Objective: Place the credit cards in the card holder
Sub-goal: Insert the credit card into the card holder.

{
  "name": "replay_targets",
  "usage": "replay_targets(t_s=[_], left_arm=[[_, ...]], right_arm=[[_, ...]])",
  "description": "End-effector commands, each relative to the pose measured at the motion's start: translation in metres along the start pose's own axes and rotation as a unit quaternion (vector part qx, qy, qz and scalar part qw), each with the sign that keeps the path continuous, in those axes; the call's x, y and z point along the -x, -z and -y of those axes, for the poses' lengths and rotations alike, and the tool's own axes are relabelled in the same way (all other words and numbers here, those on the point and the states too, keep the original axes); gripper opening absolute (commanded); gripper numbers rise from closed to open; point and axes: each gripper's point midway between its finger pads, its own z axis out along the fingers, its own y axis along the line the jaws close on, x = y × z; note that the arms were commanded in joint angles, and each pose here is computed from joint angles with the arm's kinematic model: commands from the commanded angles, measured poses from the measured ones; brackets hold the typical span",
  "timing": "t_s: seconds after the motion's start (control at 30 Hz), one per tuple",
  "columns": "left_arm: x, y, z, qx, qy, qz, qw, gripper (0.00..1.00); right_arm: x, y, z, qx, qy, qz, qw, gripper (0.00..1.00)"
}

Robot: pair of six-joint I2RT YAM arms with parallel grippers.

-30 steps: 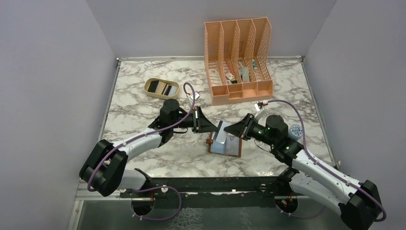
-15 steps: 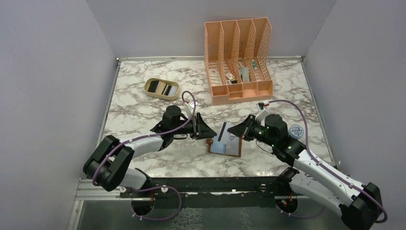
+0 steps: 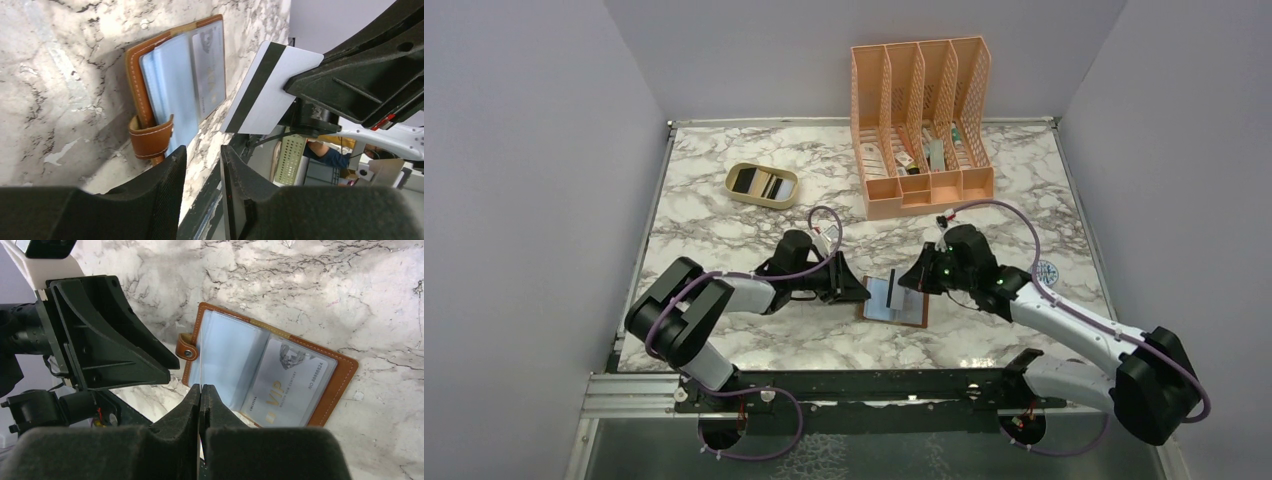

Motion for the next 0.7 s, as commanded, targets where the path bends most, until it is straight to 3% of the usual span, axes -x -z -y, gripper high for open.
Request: replay_targets(t_s=[0.0, 0.27, 0.53, 0.67], left_arm=[[-0.002, -0.005, -0.012, 0.013, -0.024, -0.001, 1.000, 0.32], [-0.012, -0.009, -0.039, 0.064, -0.032, -0.017, 0.997, 0.29], [-0.009, -0.003, -0.069, 0.172, -0.066, -0.023, 0.983, 0.28], [-0.010, -0.001, -0.071, 0.181, -0.072, -0.024, 0.981, 0.27]], right_arm=[[-0.002, -0.007, -0.003, 0.026, 0.007, -0.020, 0.999, 0.01], [-0.006, -0.012, 0.016, 0.050, -0.010, -0.063, 0.997, 0.01], [-0.015, -0.018, 0.031, 0.053, -0.021, -0.090, 0.994, 0.01], [-0.023, -0.023, 0.037, 0.056, -0.033, -0.102, 0.993, 0.01]])
